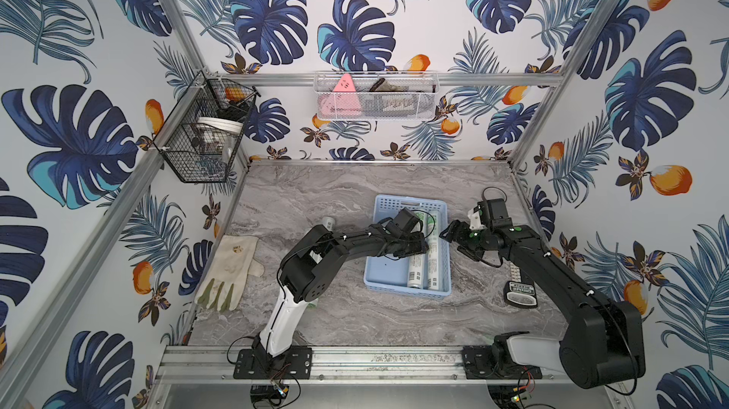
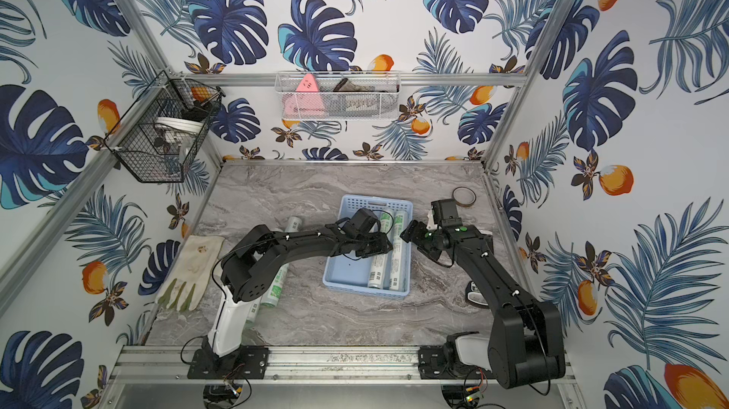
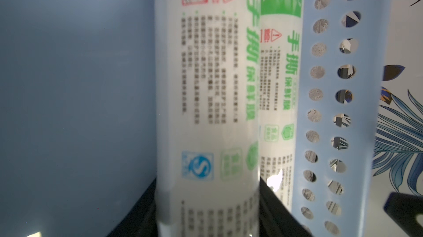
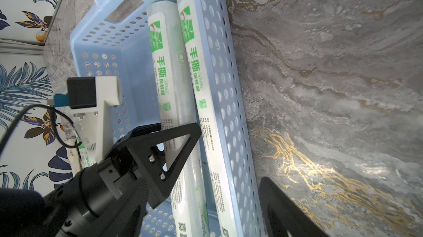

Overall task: Put the plastic wrap into the basket
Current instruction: Place the plastic wrap in the basket.

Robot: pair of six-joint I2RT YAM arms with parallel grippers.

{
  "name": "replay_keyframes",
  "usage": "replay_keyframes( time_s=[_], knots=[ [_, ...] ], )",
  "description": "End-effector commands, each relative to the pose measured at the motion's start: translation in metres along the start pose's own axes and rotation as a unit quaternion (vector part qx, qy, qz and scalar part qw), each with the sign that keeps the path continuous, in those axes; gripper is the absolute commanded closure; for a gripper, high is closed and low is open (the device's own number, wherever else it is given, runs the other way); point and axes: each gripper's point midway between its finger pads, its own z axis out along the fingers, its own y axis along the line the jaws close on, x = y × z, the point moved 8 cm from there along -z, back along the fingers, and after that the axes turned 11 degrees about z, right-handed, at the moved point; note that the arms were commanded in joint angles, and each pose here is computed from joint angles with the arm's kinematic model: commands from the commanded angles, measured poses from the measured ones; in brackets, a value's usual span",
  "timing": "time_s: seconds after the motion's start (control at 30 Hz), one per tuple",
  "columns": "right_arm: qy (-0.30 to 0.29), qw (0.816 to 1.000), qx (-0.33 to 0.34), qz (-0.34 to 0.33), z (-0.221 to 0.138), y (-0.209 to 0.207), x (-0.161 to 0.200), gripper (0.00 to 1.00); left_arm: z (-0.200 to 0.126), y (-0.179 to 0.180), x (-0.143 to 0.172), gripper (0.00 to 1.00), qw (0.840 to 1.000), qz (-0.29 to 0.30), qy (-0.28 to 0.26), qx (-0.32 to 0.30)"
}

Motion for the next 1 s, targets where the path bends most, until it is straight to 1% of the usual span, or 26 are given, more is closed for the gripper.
replay_keyframes(
  time_s=[0.0, 0.03, 0.13, 0.33, 0.6, 0.73, 0.97],
  knots=[
    [-0.002, 1.000, -0.005, -0.002, 0.000, 0.001, 0.000, 0.20, 0.001, -0.003, 0.000, 0.55, 1.000, -0.006, 0.002, 0.011],
    [-0.001, 1.000, -0.006, -0.002, 0.000, 0.001, 0.000, 0.20, 0.001, -0.003, 0.000, 0.53, 1.000, -0.006, 0.003, 0.011],
    [-0.001, 1.000, -0.005, -0.003, 0.000, 0.001, 0.000, 0.20, -0.001, -0.004, 0.000, 0.42, 1.000, -0.007, 0.003, 0.011],
    [0.000, 1.000, -0.008, -0.001, 0.001, 0.000, 0.001, 0.20, -0.008, -0.005, 0.000, 0.33, 1.000, -0.003, 0.002, 0.005],
    [0.000, 1.000, -0.011, -0.002, -0.001, 0.001, 0.001, 0.20, -0.015, -0.009, 0.000, 0.31, 1.000, -0.001, 0.001, 0.015],
    [0.001, 1.000, -0.015, -0.004, -0.003, 0.003, 0.001, 0.20, -0.022, -0.008, 0.000, 0.28, 1.000, 0.011, -0.002, 0.004],
    [-0.011, 0.998, -0.052, -0.020, -0.019, 0.018, -0.001, 0.20, -0.056, -0.016, -0.006, 0.28, 0.998, 0.059, -0.030, -0.012]
  ],
)
